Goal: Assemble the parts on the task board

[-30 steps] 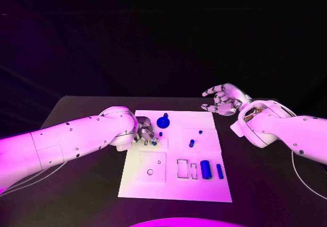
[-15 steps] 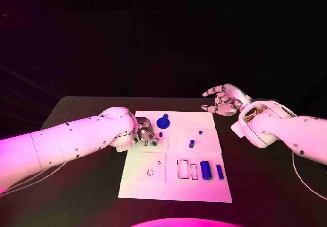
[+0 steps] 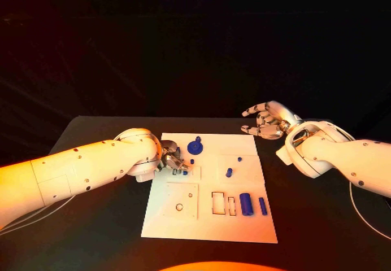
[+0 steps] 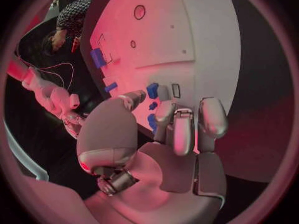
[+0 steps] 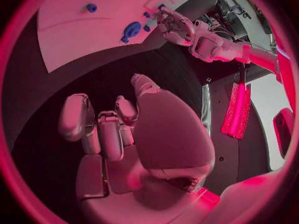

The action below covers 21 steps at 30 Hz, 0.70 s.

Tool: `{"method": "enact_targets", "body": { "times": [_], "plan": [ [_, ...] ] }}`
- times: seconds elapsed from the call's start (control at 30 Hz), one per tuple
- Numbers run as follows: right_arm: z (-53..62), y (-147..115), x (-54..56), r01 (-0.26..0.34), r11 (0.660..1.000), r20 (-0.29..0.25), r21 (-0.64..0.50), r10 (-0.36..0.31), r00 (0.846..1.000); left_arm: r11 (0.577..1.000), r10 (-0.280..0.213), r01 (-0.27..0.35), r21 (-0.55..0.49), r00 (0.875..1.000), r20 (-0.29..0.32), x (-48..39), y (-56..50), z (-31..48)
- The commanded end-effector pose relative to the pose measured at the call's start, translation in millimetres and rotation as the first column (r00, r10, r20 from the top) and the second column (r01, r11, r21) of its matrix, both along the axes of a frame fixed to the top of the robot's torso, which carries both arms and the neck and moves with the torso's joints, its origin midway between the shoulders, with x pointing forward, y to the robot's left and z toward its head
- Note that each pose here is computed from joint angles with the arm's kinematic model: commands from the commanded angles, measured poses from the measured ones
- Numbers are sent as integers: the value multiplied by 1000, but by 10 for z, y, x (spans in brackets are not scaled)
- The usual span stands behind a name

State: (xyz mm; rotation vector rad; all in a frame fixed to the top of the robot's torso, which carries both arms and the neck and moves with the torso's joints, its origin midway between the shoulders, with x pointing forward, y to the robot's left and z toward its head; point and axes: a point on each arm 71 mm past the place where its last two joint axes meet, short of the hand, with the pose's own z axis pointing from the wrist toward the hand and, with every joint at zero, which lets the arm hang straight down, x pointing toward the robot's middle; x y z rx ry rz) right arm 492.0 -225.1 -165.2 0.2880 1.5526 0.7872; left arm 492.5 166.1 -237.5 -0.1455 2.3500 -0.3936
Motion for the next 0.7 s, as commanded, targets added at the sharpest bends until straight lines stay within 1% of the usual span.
{"method": "enact_targets", "body": {
  "times": [0.03, 0.13, 0.23, 0.37, 0.5, 0.53, 0.7],
  "plan": [
    [-3, 9, -5, -14, 1000, 5, -7, 14, 1000, 1000, 1, -1, -4, 1000, 15, 3, -3, 42],
    [-6, 8, -3, -14, 1000, 4, -7, 14, 1000, 1000, 9, -9, -18, 1000, 19, 15, 7, 81],
    [-10, 8, -1, -14, 1000, 1, -8, 14, 1000, 999, 28, -27, -43, 999, 21, 40, 30, 139],
    [-13, 8, 1, -13, 1000, -1, -8, 13, 1000, 996, 60, -57, -74, 998, 30, 102, 83, 225],
    [-16, 3, 5, -11, 1000, -3, -9, 11, 1000, 992, 93, -89, -85, 994, 51, 206, 160, 301],
    [-16, 3, 5, -11, 1000, -3, -9, 11, 1000, 992, 95, -91, -86, 994, 52, 219, 168, 307],
    [-17, 2, 7, -10, 1000, -4, -10, 10, 1000, 991, 114, -110, -74, 992, 55, 361, 236, 338]
  ]
}}
